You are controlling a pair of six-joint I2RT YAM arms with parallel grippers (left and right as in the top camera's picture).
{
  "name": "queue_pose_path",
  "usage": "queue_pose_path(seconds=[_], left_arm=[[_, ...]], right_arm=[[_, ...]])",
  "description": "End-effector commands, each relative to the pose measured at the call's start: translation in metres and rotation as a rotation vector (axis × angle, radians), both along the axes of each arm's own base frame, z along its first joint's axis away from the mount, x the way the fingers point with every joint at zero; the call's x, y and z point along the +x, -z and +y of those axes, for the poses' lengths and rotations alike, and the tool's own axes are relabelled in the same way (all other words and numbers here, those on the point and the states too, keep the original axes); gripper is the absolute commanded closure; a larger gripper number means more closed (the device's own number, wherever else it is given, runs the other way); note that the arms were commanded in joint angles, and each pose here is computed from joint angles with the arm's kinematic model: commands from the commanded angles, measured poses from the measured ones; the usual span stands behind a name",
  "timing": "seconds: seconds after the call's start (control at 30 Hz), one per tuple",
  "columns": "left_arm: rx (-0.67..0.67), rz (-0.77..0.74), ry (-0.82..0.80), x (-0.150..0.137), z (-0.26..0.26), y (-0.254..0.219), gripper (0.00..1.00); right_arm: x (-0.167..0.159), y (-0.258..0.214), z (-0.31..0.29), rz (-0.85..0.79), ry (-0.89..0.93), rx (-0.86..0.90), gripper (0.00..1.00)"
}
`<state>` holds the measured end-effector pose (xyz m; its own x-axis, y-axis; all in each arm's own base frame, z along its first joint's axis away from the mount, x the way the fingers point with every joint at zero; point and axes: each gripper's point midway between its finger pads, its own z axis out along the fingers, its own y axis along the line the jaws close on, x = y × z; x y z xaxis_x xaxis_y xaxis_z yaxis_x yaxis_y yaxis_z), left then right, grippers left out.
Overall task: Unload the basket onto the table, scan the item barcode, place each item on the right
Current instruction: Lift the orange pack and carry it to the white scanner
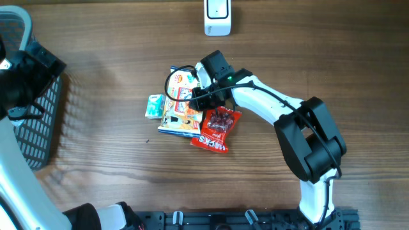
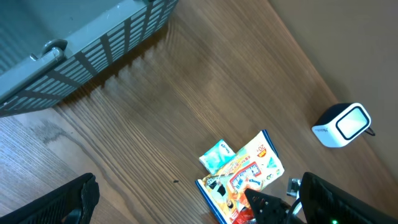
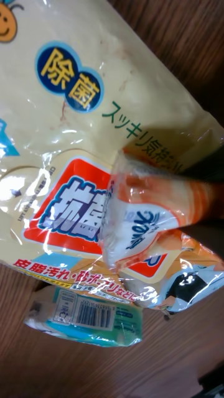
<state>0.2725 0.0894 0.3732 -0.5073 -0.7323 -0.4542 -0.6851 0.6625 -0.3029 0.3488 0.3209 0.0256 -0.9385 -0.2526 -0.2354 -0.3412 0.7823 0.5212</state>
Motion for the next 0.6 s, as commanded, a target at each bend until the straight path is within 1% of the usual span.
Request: queue_pose_path(seconds=[0.0, 0.07, 0.2, 0.23, 0.33, 0.4, 0.47, 0.57], left_arm=[[0.02, -0.005, 0.001, -0.001, 0.003, -0.003, 0.0], [0.02, -0.005, 0.001, -0.001, 0.003, -0.003, 0.0], [0.02, -0.005, 0.001, -0.001, 0.003, -0.003, 0.0], [0.02, -0.005, 0.001, -0.001, 0.003, -0.003, 0.0], [0.02, -0.005, 0.001, -0.001, 0.003, -0.003, 0.0], [0.02, -0.005, 0.001, -0.001, 0.003, -0.003, 0.0], [0.02, -0.005, 0.001, -0.001, 0.003, -0.003, 0.0], [0.02, -0.005, 0.001, -0.001, 0.003, -0.003, 0.0]], right_arm=[[-0.01, 0.012, -0.004, 0.052, 0.003, -0.018, 0.96], [-0.009, 0.001, -0.004, 0.053, 0.006, 0.011, 0.96], [0.0, -0.046, -0.008, 0.045, 0.002, 0.162, 0.96], [0.003, -0.064, -0.01, 0.046, -0.016, 0.236, 0.96], [0.004, -0.089, -0.011, 0.082, -0.053, 0.392, 0.96], [0.001, -0.11, -0.011, 0.107, -0.11, 0.522, 0.96], [-0.004, -0.142, -0.015, 0.129, -0.197, 0.705, 0.96], [-0.003, -0.171, -0.025, 0.161, -0.247, 0.848, 0.96]])
